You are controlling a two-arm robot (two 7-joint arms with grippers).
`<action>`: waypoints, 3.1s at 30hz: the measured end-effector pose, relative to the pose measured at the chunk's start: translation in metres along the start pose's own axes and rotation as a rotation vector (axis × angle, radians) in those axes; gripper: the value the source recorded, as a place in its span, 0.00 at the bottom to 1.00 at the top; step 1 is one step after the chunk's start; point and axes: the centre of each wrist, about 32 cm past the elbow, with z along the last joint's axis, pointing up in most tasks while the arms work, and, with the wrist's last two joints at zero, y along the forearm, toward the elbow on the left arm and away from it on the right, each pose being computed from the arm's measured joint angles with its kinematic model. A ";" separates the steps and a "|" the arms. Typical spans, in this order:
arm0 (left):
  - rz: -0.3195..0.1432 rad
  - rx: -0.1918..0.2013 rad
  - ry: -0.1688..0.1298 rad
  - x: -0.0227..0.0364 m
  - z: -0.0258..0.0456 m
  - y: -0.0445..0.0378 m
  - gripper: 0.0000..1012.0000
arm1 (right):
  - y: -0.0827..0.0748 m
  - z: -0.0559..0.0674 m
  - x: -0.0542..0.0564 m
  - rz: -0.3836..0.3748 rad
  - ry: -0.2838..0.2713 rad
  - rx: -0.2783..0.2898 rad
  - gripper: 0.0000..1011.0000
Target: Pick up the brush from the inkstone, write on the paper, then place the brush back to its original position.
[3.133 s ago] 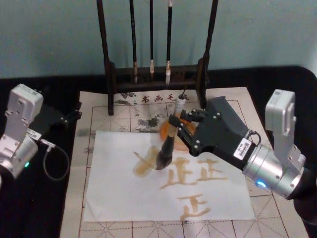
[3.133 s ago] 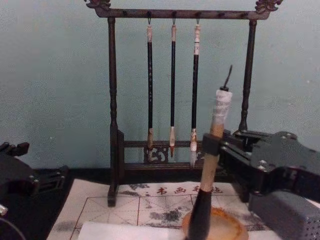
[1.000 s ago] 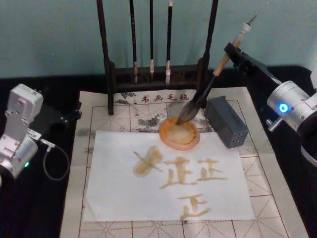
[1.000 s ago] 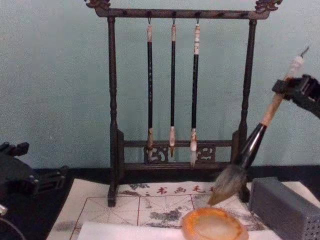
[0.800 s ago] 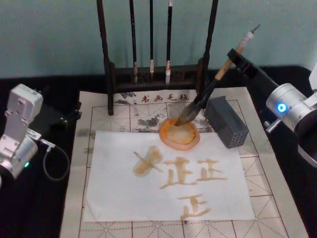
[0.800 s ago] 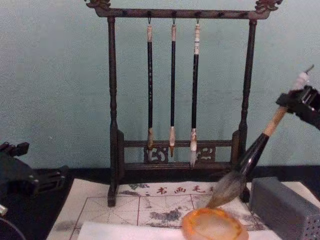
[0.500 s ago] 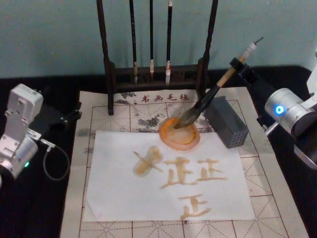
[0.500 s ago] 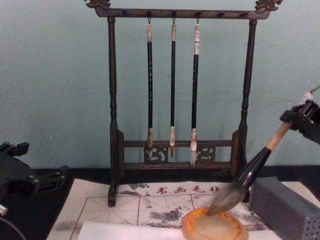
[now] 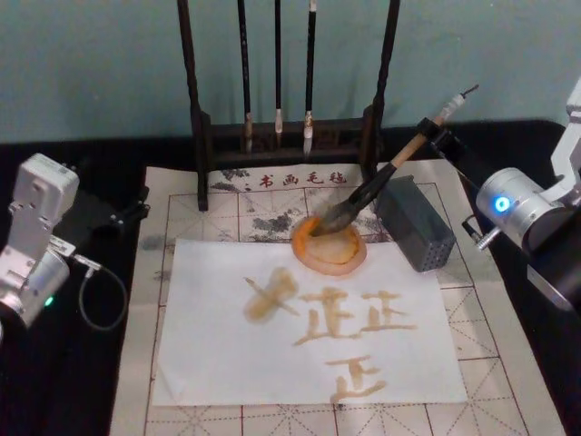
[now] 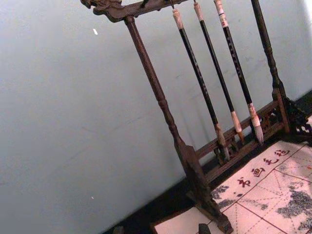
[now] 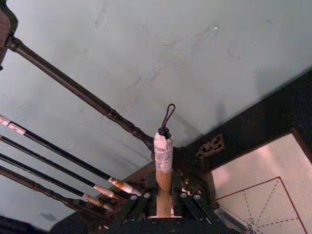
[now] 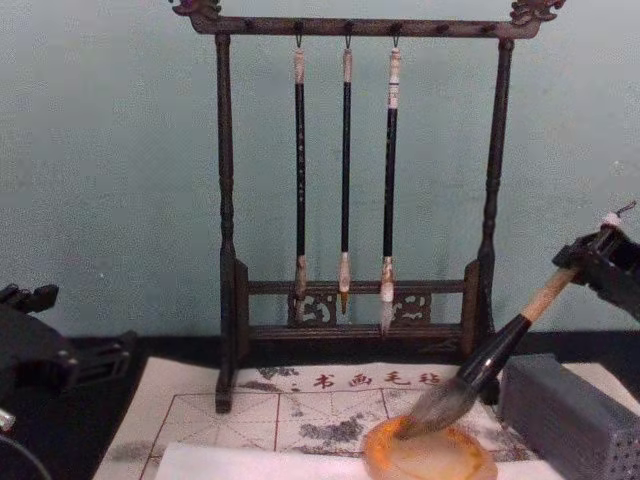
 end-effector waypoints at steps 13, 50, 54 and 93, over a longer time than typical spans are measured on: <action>0.000 0.000 0.000 0.0000 0.0000 0.0000 0.99 | 0.002 -0.004 0.000 -0.013 0.009 -0.010 0.20; 0.000 0.000 0.000 0.0000 0.0000 0.0000 0.99 | -0.002 -0.012 0.000 -0.050 0.015 -0.028 0.20; 0.000 0.000 0.000 0.0000 0.0000 0.0000 0.99 | -0.002 -0.011 0.000 -0.049 0.016 -0.028 0.20; 0.000 0.000 0.000 0.0000 0.0000 0.0000 0.99 | -0.002 -0.011 0.000 -0.046 0.016 -0.029 0.87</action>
